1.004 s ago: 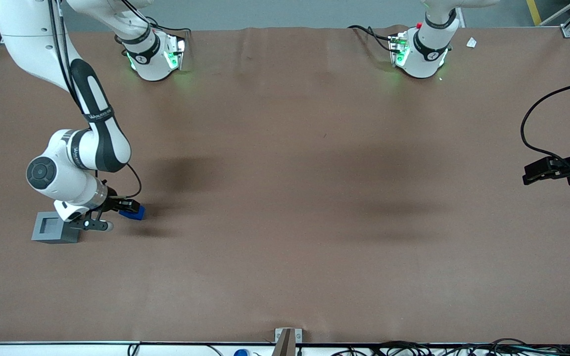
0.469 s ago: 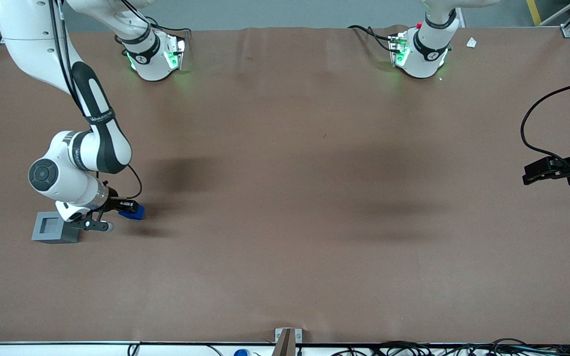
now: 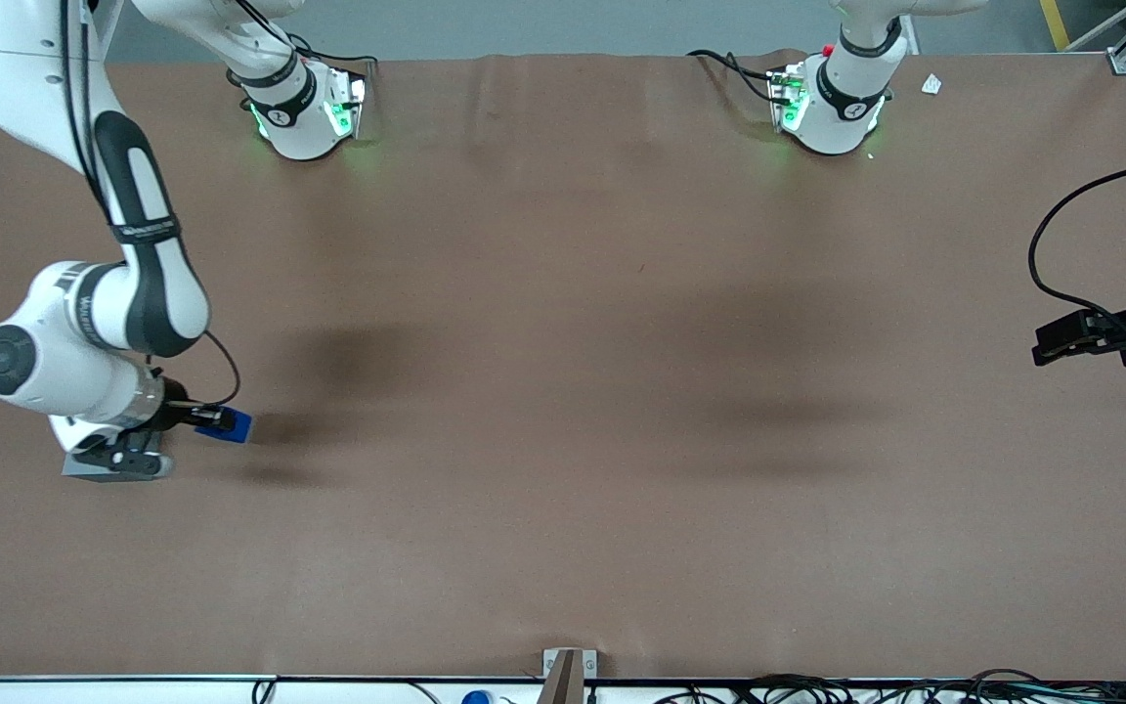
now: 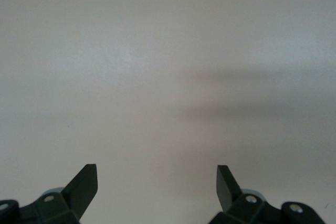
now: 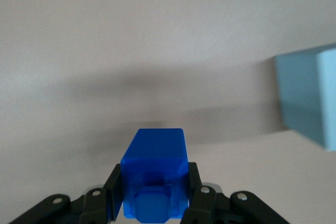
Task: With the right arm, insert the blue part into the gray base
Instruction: 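Carry the blue block over the gray base's square recess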
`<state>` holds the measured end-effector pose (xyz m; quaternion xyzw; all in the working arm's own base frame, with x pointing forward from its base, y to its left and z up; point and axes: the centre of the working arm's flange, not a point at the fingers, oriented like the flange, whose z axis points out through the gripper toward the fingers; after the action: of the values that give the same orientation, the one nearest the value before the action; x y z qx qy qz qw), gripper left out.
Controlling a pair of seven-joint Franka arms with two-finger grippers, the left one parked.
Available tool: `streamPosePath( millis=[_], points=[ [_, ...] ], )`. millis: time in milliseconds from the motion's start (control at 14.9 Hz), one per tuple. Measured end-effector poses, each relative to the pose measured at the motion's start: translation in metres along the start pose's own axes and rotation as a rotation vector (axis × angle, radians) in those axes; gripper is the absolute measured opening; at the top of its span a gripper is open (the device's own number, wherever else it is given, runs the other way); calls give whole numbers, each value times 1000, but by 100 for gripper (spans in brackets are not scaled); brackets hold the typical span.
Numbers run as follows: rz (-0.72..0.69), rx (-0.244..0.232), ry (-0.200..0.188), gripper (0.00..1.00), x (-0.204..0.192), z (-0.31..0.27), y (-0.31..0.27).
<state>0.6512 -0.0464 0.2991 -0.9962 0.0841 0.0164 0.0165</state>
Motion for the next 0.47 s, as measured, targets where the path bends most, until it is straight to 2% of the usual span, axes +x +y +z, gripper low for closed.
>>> streamPosePath(
  millis=[268,469],
  points=[
    [-51,-65,19,51,22,-52,37],
    [-94,-106,19,51,29,-79,52]
  ],
)
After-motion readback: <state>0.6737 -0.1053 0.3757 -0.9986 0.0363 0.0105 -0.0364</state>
